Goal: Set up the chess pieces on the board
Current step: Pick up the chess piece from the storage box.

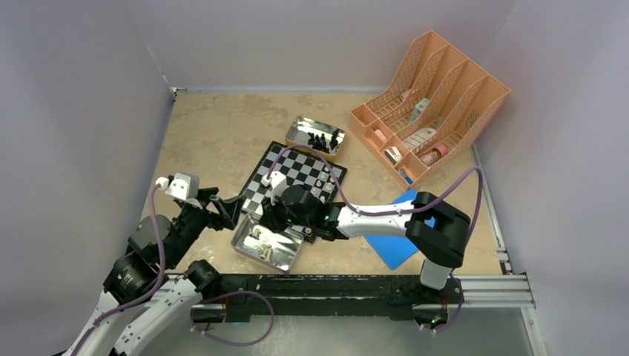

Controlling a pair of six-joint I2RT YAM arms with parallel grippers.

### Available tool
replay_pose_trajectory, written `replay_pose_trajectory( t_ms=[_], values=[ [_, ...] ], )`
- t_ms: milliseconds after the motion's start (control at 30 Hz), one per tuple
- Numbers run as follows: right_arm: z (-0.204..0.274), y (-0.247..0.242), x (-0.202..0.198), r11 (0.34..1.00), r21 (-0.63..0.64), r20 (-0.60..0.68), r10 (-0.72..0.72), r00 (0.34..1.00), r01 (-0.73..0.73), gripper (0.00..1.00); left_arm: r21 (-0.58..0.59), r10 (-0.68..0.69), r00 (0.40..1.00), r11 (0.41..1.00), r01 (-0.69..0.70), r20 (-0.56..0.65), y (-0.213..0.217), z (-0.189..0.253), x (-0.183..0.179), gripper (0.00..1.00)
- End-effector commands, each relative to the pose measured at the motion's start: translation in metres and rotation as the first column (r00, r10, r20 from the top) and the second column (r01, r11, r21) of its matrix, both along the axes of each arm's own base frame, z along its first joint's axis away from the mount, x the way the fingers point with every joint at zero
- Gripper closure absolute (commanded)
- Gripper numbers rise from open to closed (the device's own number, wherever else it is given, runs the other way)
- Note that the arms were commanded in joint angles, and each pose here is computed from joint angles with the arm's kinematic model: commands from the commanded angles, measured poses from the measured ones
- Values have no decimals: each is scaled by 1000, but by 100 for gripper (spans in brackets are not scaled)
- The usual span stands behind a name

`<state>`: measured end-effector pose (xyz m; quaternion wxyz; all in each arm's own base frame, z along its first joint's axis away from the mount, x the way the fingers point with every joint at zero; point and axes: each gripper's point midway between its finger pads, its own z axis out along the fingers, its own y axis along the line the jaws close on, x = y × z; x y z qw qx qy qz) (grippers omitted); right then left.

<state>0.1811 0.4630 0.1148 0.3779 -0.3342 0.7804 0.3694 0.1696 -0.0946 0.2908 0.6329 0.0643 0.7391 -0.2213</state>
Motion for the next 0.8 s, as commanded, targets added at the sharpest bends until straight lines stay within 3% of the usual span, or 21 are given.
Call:
replay_pose_trajectory(
  t_ms=[0, 133, 400, 633, 767],
  values=[
    [11, 14, 1, 987, 82, -173, -125, 977, 141, 74, -49, 30, 998, 998, -28, 49, 6, 16, 0, 23],
    [8, 25, -14, 976, 104, -273, -158, 949, 192, 74, -55, 36, 998, 998, -33, 58, 7, 18, 0, 23],
    [-13, 37, -21, 943, 15, -356, -305, 883, 332, 68, -57, 29, 998, 998, -26, 58, 8, 18, -3, 23],
    [-33, 41, -12, 875, -84, -378, -471, 797, 477, 68, -54, 18, 998, 998, -15, 61, 7, 19, -4, 23],
    [-37, 44, -10, 864, -104, -373, -494, 785, 494, 68, -55, 10, 998, 998, -6, 62, 6, 19, -5, 24]
  ],
)
